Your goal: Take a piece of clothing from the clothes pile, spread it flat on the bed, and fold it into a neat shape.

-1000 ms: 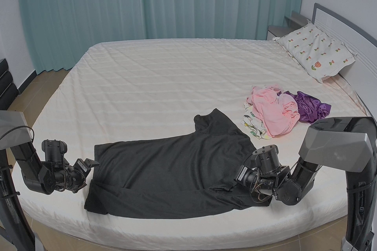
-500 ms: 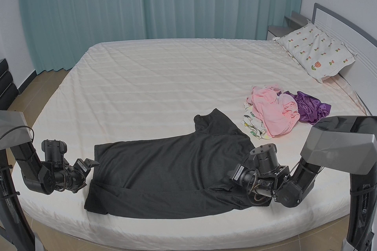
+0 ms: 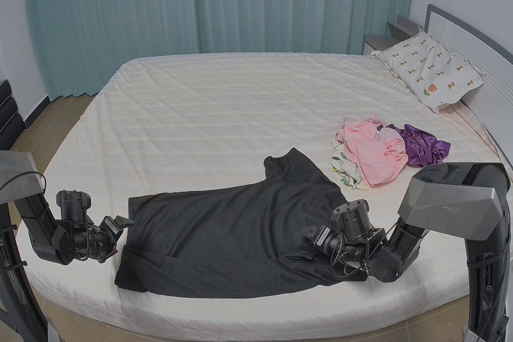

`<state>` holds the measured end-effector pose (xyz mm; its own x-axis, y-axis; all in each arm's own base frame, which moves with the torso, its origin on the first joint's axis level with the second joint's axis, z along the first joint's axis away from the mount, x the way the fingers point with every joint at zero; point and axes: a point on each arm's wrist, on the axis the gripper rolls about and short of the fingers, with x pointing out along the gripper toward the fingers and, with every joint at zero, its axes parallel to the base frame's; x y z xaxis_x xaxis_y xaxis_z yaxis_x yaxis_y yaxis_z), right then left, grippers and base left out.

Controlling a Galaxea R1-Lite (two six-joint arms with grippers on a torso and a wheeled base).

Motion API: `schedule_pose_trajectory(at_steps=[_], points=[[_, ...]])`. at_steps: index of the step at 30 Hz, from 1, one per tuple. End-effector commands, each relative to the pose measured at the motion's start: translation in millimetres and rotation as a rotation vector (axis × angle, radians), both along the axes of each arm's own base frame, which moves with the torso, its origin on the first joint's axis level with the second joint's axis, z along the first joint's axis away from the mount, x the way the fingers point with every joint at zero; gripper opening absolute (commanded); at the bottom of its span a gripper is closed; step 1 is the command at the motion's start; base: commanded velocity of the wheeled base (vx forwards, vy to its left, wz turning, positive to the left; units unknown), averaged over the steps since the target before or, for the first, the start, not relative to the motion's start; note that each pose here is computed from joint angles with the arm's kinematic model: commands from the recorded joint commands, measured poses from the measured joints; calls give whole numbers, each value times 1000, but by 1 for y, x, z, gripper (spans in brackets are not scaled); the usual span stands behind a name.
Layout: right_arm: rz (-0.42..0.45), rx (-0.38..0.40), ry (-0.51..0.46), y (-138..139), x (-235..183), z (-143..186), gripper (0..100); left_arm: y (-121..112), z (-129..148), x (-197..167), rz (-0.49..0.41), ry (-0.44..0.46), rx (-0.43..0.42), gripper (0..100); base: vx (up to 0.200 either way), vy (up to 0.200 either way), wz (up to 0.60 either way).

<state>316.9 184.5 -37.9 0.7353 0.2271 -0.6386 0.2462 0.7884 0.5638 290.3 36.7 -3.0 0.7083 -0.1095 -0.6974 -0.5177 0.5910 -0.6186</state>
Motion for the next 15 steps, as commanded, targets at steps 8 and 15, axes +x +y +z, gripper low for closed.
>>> schedule_pose_trajectory(at_steps=[8, 15], points=[[-12, -7, 0, 1, 7, -9, 100, 0, -1, 0, 1, 4, -1, 100, 0, 0, 0], [-51, -45, -25, 7, 14, -18, 0, 0, -1, 0, 1, 4, -1, 100, 0, 0, 0]])
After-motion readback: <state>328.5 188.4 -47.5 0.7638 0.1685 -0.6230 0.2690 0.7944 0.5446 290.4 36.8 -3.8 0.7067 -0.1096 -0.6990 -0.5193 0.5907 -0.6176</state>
